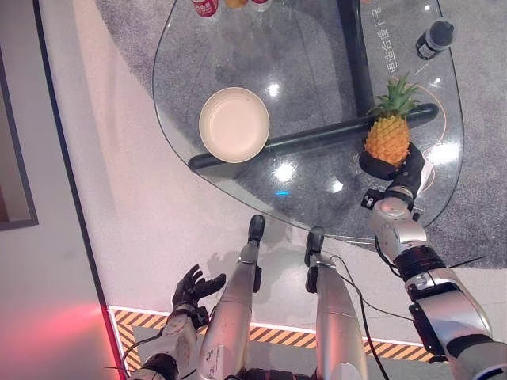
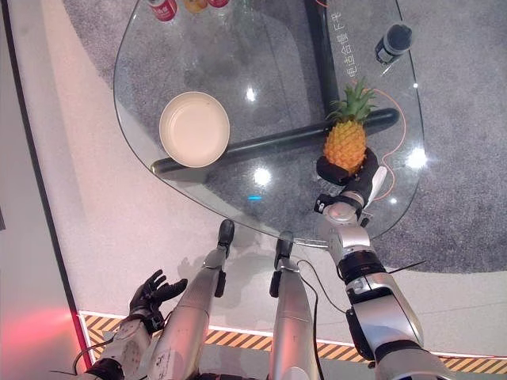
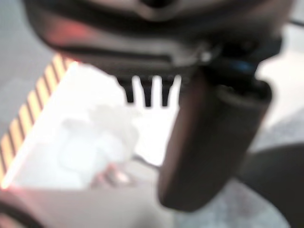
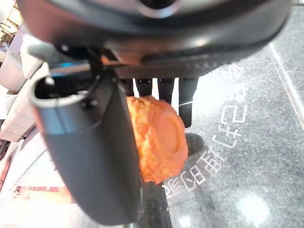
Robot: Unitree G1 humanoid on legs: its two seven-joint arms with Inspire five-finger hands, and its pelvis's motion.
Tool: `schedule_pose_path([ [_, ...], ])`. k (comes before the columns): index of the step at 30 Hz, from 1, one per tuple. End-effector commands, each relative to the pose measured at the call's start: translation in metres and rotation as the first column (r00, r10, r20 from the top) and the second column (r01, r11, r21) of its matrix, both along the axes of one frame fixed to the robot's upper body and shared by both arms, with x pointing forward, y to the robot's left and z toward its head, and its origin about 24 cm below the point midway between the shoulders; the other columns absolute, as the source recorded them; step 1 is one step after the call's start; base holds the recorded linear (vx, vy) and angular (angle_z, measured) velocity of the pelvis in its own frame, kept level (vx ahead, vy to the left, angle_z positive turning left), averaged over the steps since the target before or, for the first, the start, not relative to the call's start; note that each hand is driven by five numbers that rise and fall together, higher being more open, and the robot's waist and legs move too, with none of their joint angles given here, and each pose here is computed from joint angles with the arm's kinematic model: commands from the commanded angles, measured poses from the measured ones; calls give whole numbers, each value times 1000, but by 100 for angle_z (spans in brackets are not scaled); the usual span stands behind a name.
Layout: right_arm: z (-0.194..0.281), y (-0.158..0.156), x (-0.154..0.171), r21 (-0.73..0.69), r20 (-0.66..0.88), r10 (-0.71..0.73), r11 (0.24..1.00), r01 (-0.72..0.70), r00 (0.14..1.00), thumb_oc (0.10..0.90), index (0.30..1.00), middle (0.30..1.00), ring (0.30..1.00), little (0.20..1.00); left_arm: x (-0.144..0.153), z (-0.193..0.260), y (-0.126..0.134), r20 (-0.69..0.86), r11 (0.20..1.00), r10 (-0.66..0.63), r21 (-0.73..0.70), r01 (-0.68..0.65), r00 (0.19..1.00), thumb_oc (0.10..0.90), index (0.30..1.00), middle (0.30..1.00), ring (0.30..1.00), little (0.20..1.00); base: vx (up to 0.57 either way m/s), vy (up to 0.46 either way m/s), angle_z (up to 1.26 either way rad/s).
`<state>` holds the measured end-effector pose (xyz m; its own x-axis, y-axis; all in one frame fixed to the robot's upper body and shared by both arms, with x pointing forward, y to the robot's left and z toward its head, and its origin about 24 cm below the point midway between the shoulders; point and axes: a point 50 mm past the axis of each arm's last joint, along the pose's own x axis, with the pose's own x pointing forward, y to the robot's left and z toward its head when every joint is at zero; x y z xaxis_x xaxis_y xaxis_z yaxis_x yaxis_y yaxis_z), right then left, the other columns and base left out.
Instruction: Pick up the fruit to the plate
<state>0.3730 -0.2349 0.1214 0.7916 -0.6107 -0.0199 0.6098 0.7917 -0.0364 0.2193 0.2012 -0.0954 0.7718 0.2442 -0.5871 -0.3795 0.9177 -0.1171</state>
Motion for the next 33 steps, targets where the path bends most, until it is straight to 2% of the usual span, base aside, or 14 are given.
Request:
schedule_pose_path([
  [1, 17, -13, 1, -35, 43, 20, 999, -19, 999, 100, 300, 300, 300, 200, -2, 8, 3, 82, 998, 71, -6, -70, 994, 800, 900, 900, 900, 900, -21, -31, 2],
  [11, 22, 1, -8, -12, 177, 68, 998, -67, 982, 100, 300, 300, 300, 200, 26, 50, 9, 287, 989, 147, -26, -145, 947, 800, 900, 900, 900, 900, -13, -31, 0],
  [20, 43, 25, -24, -89, 329, 203, 979, -184, 922, 100, 300, 300, 300, 200, 38, 84, 19, 437, 979, 202, -91, -180, 877, 800, 900, 900, 900, 900, -1, -7, 0],
  [27, 61, 49, -39, -208, 427, 376, 926, -316, 822, 100, 300, 300, 300, 200, 48, 113, 12, 522, 975, 191, -196, -100, 831, 800, 900, 900, 900, 900, -6, -15, 0],
  [33, 75, 75, -53, -355, 445, 578, 815, -457, 684, 100, 300, 300, 300, 200, 53, 134, -3, 601, 962, 127, -268, 50, 789, 800, 900, 900, 900, 900, 0, 0, 0],
])
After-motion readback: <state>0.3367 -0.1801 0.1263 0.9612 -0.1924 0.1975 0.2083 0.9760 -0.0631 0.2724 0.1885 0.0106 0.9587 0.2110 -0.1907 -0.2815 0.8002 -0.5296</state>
